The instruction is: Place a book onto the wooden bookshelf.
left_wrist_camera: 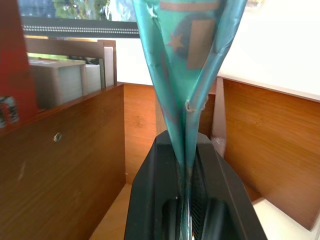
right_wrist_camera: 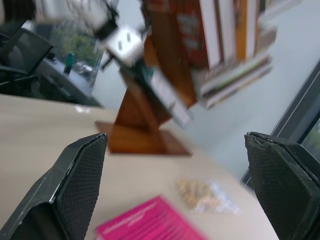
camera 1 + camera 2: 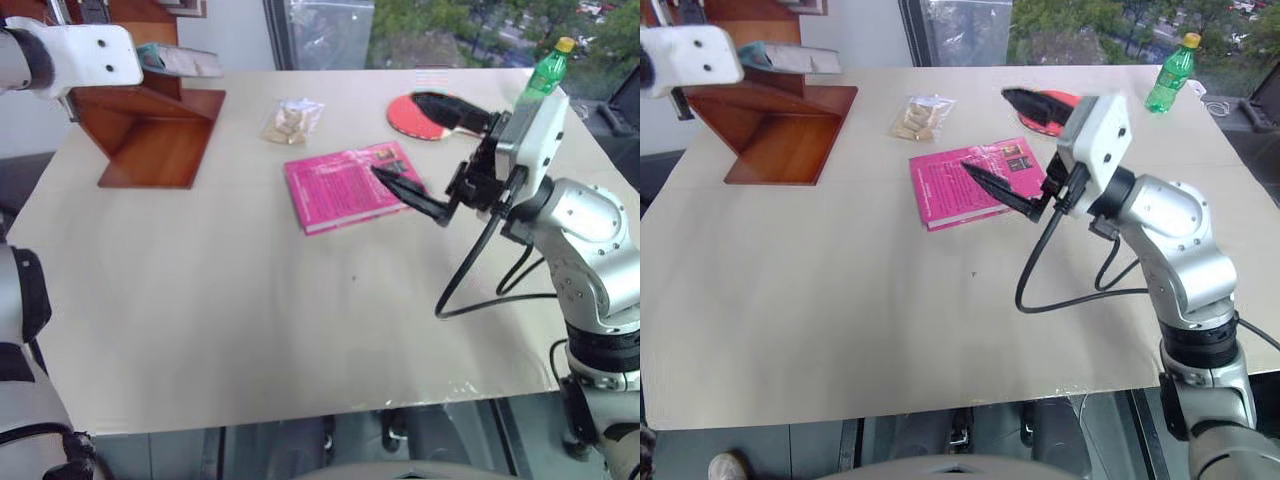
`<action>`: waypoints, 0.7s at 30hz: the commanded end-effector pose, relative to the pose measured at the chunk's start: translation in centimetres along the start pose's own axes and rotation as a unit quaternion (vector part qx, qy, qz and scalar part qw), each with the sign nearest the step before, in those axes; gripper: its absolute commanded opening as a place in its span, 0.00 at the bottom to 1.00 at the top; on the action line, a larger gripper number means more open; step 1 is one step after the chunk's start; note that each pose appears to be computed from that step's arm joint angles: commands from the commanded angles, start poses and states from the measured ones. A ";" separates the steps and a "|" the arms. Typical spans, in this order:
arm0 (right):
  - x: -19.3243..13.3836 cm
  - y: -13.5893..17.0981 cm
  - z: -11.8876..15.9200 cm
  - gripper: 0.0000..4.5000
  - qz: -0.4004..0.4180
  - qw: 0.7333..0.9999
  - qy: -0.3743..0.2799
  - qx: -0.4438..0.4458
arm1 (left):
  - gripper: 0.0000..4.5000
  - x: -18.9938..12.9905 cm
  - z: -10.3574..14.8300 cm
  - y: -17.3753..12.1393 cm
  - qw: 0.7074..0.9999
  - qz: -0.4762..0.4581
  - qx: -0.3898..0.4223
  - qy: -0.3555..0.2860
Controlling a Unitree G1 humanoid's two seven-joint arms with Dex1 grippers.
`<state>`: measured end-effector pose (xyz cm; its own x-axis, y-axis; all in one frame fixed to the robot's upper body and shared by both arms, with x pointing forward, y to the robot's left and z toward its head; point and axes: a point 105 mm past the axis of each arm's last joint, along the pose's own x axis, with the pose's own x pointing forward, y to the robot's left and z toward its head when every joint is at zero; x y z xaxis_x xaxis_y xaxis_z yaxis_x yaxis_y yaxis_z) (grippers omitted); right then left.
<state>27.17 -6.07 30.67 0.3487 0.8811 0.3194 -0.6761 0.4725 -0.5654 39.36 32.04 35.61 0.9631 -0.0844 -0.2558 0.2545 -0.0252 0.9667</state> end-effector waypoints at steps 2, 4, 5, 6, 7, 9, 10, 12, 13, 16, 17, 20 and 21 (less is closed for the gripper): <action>0.9 0.2 1.6 1.00 0.000 0.999 -0.020 -0.025 | 0.01 -0.5 -0.7 1.1 1.000 0.025 -0.004 0.013; 1.1 0.4 1.5 1.00 0.003 1.000 -0.018 -0.025 | 0.18 -0.4 -0.8 0.8 1.000 0.018 -0.010 0.013; 1.2 0.5 1.5 1.00 0.004 1.000 -0.017 -0.024 | 0.21 -0.4 -1.0 0.7 1.000 0.015 -0.014 0.015; 1.2 0.5 1.5 1.00 0.004 1.000 -0.016 -0.022 | 0.32 -0.7 -1.2 0.8 1.000 0.020 -0.018 0.014; 1.1 0.5 1.4 1.00 0.005 1.000 -0.016 -0.021 | 0.43 -0.9 -1.4 0.9 0.999 0.024 -0.019 0.013; 1.0 0.5 1.4 1.00 0.006 1.000 -0.013 -0.017 | 0.63 -1.6 -1.5 0.9 1.000 0.023 -0.021 -0.001; 0.9 0.5 1.3 1.00 0.006 1.000 -0.012 -0.016 | 0.75 -1.9 -1.5 0.9 1.000 0.023 -0.019 -0.006; 0.8 0.6 1.1 1.00 0.009 1.000 -0.009 -0.009 | 0.85 -3.1 -1.9 1.2 0.998 0.036 -0.038 -0.024; 0.7 0.6 0.9 1.00 0.011 1.000 -0.008 -0.006 | 0.85 -3.8 -2.0 1.5 0.997 0.045 -0.048 -0.037; 0.6 0.6 0.6 1.00 0.016 1.000 -0.004 0.005 | 0.85 -5.8 -1.7 1.7 0.987 0.052 -0.104 -0.113; 0.5 0.5 0.5 1.00 0.018 1.000 -0.003 0.007 | 0.85 -6.3 -1.4 1.5 0.983 0.049 -0.113 -0.138; 0.4 0.4 0.2 1.00 0.023 1.000 0.001 0.013 | 0.85 -7.7 -0.4 0.9 0.960 0.039 -0.164 -0.223; 0.3 0.4 0.1 1.00 0.025 1.000 0.002 0.016 | 0.85 -7.9 0.0 0.3 0.952 0.029 -0.182 -0.244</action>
<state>27.29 -5.09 29.85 0.3263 0.9068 0.2670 -0.7264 0.4213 -0.5430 33.35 33.52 35.73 0.8740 -0.4541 -0.1729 0.3322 0.2988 0.8946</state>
